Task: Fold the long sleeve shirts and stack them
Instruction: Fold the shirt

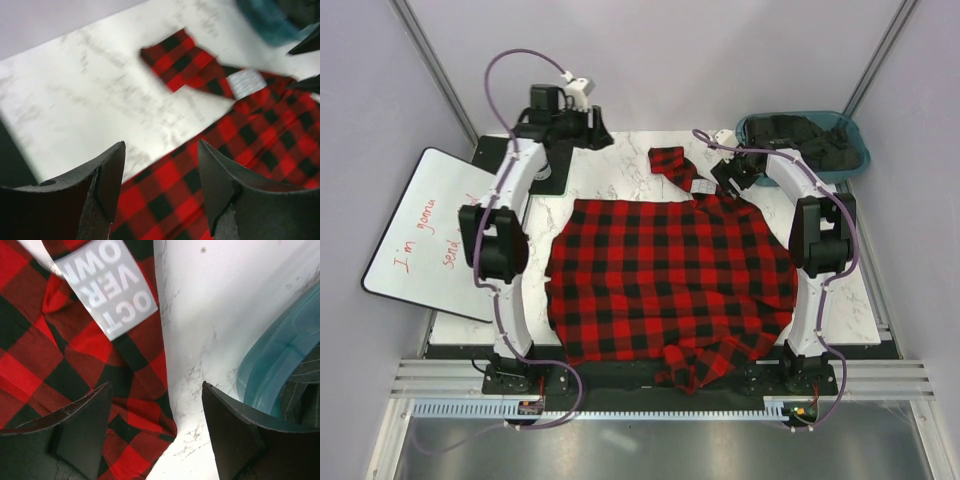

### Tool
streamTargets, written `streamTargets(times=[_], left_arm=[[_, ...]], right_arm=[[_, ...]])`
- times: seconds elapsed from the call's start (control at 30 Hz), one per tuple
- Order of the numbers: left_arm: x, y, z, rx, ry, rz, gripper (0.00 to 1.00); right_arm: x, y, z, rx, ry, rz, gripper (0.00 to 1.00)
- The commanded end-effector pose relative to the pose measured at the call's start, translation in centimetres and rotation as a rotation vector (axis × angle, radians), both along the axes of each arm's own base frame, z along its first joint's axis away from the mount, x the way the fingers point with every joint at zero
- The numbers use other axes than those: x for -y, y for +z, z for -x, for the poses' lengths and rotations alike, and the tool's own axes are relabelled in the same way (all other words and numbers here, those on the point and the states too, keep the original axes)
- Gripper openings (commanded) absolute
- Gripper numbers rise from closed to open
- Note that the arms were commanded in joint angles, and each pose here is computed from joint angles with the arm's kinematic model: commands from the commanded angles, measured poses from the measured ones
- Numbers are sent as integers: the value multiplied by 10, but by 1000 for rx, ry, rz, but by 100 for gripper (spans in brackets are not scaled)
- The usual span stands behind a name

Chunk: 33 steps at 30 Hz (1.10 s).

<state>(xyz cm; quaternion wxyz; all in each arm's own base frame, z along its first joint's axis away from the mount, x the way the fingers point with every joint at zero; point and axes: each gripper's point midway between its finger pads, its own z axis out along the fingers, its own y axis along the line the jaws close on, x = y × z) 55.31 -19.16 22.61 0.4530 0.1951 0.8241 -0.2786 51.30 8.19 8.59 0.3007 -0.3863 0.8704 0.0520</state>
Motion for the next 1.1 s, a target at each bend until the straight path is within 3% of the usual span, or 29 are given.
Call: streamTargets(times=[0.0,0.17,0.47,0.87,1.07], left_arm=[[-58,-56,50,-124,-108,-215,65],[-71,-93,66,-162,-177,-322,64],[-99,-135,49,-194,-219,-500,66],[-110,-169,34,-160,-319,-657,62],[-110,-187,34,-176,-351,-677,61]], right_arm=[[17,-11,7,-5,31,96,77],[21,-26,4,-25,31,124,67],[31,-39,2,-41,22,132,51],[28,-29,-21,17,-27,105,2],[31,-26,-26,18,-72,69,0]])
